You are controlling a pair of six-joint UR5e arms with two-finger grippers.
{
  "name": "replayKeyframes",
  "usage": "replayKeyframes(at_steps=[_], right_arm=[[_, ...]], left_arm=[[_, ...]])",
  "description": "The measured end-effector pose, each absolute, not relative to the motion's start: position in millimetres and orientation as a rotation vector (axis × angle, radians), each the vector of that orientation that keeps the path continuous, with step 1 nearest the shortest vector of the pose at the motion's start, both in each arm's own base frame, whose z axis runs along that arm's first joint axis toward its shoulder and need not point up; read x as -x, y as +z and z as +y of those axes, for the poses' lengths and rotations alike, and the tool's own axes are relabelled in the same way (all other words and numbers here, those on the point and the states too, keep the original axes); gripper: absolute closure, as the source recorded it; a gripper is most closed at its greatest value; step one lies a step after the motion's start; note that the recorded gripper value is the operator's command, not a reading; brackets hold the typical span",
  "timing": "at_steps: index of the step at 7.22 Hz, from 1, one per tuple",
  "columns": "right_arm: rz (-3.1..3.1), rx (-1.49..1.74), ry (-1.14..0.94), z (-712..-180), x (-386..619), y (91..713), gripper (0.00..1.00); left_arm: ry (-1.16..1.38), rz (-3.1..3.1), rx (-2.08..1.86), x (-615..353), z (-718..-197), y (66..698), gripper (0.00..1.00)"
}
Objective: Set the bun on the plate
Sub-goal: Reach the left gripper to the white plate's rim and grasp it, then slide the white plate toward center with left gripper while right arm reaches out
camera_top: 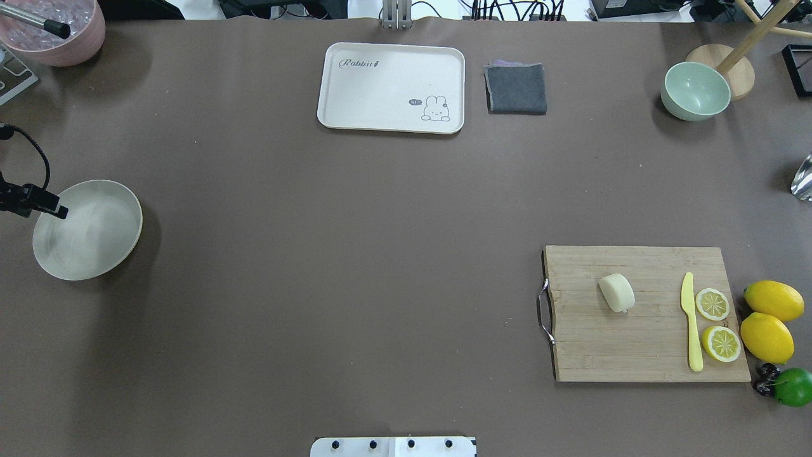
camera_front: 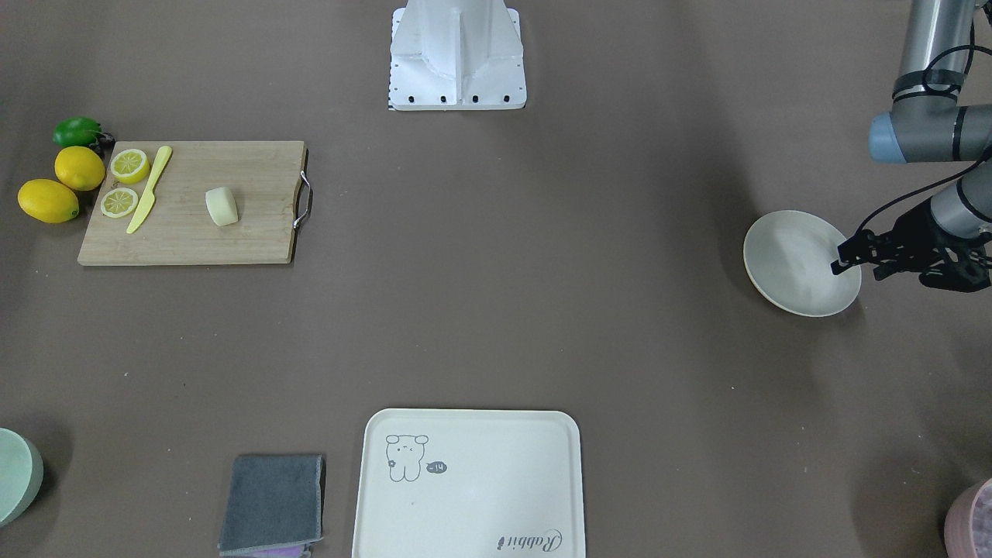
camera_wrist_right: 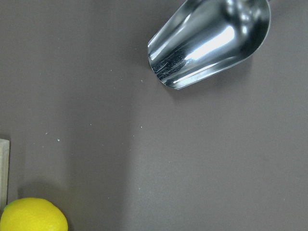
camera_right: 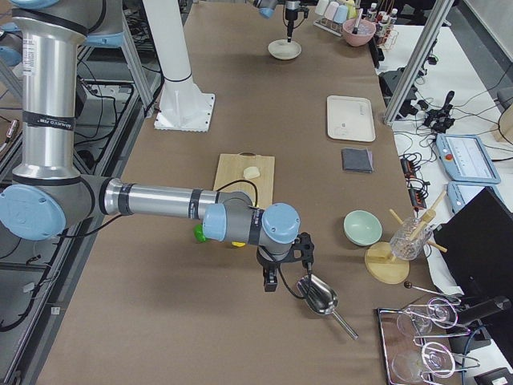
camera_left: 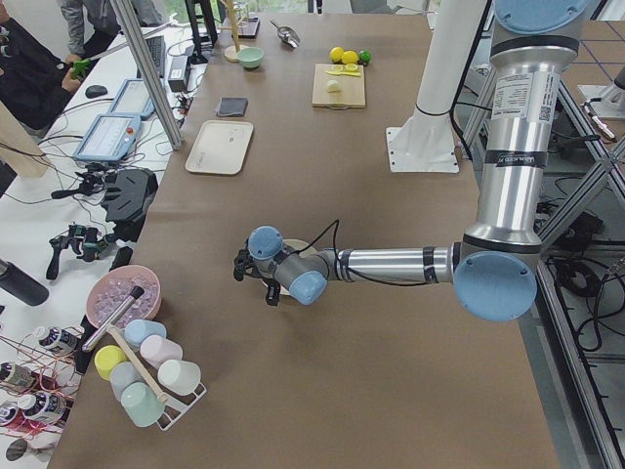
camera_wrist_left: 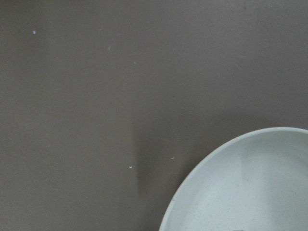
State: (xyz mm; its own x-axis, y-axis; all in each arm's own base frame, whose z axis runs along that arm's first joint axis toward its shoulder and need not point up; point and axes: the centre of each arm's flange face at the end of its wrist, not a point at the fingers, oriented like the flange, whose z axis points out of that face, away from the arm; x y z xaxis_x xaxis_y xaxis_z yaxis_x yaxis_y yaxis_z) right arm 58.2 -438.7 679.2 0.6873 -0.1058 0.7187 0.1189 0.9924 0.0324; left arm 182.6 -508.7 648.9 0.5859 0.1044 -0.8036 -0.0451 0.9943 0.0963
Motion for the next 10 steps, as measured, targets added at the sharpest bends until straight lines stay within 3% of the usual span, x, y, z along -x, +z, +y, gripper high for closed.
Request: replayKeyframes(at_steps=[1,6,10], right_arm=[[-0.803,0.018,-0.134,-439.4,-55.0,678.6,0.00],[-0.803,-0.004,-0.160,-446.5,-46.7,663.2,0.00],[-0.864,-0.053,-0.189,-468.4,1.0,587.0,0.00]], left_arm=[[0.095,0.941,-0.064,-187.4,-507.1,649.1,1.00],[0.080,0.970,-0.081,-191.3,-507.9,619.4,1.00],[-0.098,1.124,-0.020,-242.2,-503.5,480.1,1.00]])
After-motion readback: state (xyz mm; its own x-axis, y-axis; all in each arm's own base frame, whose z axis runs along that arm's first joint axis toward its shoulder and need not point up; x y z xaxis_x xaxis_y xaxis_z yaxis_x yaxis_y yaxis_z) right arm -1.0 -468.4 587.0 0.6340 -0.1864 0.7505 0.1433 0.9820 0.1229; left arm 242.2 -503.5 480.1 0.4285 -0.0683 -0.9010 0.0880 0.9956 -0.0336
